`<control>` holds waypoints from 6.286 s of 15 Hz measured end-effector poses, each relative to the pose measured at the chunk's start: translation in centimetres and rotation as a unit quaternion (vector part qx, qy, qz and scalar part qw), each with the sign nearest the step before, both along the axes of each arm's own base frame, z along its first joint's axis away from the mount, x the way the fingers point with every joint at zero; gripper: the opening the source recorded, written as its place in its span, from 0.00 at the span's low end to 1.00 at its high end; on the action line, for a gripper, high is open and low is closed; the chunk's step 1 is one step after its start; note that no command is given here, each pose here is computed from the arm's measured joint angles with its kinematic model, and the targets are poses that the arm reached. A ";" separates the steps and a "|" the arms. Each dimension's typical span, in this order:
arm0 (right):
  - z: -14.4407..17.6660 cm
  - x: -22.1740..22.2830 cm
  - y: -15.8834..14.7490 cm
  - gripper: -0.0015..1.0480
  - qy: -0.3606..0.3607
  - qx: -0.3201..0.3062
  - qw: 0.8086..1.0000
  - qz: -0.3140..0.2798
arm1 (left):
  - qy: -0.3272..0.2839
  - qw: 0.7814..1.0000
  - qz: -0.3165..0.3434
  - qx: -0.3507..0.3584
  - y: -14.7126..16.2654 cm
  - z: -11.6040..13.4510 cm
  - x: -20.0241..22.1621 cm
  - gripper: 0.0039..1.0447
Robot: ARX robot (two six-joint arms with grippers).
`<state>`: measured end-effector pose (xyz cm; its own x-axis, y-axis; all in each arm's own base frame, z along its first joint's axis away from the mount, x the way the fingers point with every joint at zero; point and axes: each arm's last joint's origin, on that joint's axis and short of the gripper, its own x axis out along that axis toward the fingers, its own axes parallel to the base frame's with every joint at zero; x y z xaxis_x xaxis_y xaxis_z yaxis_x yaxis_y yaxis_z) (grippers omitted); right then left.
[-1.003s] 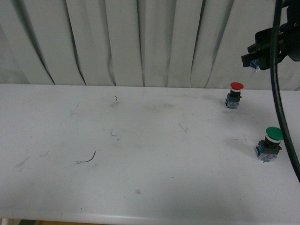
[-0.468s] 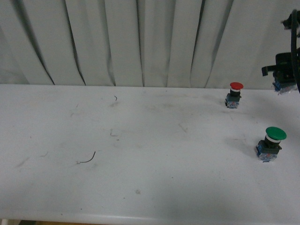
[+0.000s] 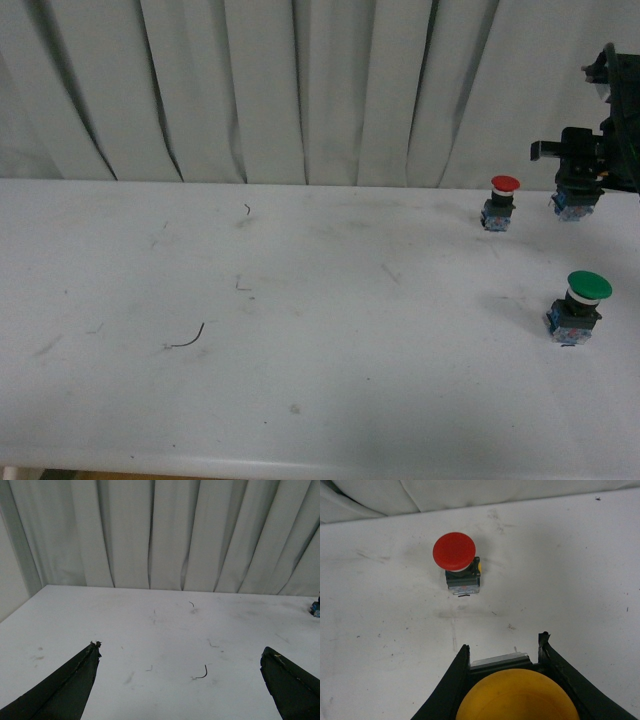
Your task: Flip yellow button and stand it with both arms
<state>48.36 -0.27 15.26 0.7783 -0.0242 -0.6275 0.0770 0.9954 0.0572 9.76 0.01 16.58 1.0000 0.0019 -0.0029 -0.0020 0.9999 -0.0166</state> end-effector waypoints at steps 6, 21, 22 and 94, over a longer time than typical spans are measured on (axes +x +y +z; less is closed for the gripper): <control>-3.0 1.4 2.2 0.34 0.047 -0.011 0.999 0.023 | 0.000 1.000 0.000 0.000 0.0 0.0 0.0 0.94; -6.1 3.0 2.5 0.34 0.099 0.007 0.995 -0.016 | 0.000 1.000 0.000 0.000 0.0 0.0 0.0 0.94; -6.2 3.0 2.5 0.34 0.098 0.008 0.995 -0.017 | 0.000 1.000 0.000 0.000 0.0 0.0 0.0 0.94; 1.3 -38.6 0.3 0.02 -0.330 -0.038 0.943 0.026 | 0.000 1.000 0.000 0.000 0.0 0.0 0.0 0.94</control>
